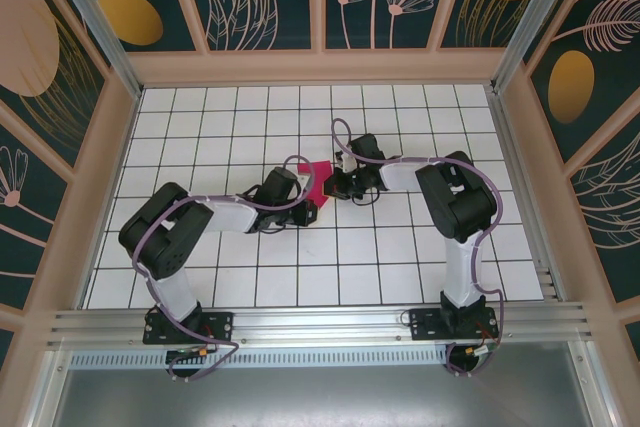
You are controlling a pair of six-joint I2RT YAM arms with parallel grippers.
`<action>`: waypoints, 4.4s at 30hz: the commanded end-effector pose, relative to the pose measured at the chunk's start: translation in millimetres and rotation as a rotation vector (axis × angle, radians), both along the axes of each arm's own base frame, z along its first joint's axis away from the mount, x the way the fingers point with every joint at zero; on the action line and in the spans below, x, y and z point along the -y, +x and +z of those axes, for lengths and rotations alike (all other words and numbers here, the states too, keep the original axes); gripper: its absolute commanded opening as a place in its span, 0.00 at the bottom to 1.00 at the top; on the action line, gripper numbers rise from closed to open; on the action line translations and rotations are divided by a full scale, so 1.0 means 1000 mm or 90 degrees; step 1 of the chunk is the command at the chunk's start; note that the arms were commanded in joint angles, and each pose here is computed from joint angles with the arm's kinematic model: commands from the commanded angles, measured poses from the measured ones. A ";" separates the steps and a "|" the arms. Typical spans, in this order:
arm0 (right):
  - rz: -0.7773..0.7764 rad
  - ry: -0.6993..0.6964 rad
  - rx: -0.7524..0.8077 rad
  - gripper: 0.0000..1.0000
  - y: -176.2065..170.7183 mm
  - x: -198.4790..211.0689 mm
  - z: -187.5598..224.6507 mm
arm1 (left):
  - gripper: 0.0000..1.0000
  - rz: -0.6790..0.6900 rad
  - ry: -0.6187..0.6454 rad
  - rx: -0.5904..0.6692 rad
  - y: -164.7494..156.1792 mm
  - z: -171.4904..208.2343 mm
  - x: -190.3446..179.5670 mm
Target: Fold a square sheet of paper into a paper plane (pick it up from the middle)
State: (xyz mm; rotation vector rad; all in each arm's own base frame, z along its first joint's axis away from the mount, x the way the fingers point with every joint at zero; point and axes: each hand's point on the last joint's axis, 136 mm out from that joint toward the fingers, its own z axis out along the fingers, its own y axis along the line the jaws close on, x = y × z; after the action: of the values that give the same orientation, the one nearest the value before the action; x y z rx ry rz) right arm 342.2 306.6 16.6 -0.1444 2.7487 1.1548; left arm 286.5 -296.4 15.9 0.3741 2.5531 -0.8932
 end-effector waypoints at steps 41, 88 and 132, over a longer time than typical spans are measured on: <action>-0.256 0.005 0.007 0.43 0.003 0.064 0.052 | 0.04 0.161 -0.059 0.005 0.048 0.046 0.012; -0.218 0.077 -0.073 0.00 0.007 0.039 0.021 | 0.15 0.220 0.057 0.017 0.056 0.031 -0.017; -0.425 -0.038 -0.206 0.00 0.008 0.040 0.050 | 0.47 -0.187 0.036 0.427 0.044 0.048 0.030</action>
State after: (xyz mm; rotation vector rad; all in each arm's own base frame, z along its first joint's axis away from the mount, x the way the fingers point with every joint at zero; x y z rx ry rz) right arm 355.3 262.0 67.4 0.9332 2.6831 0.9641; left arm 324.8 -313.6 51.0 0.8719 2.0076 -0.6314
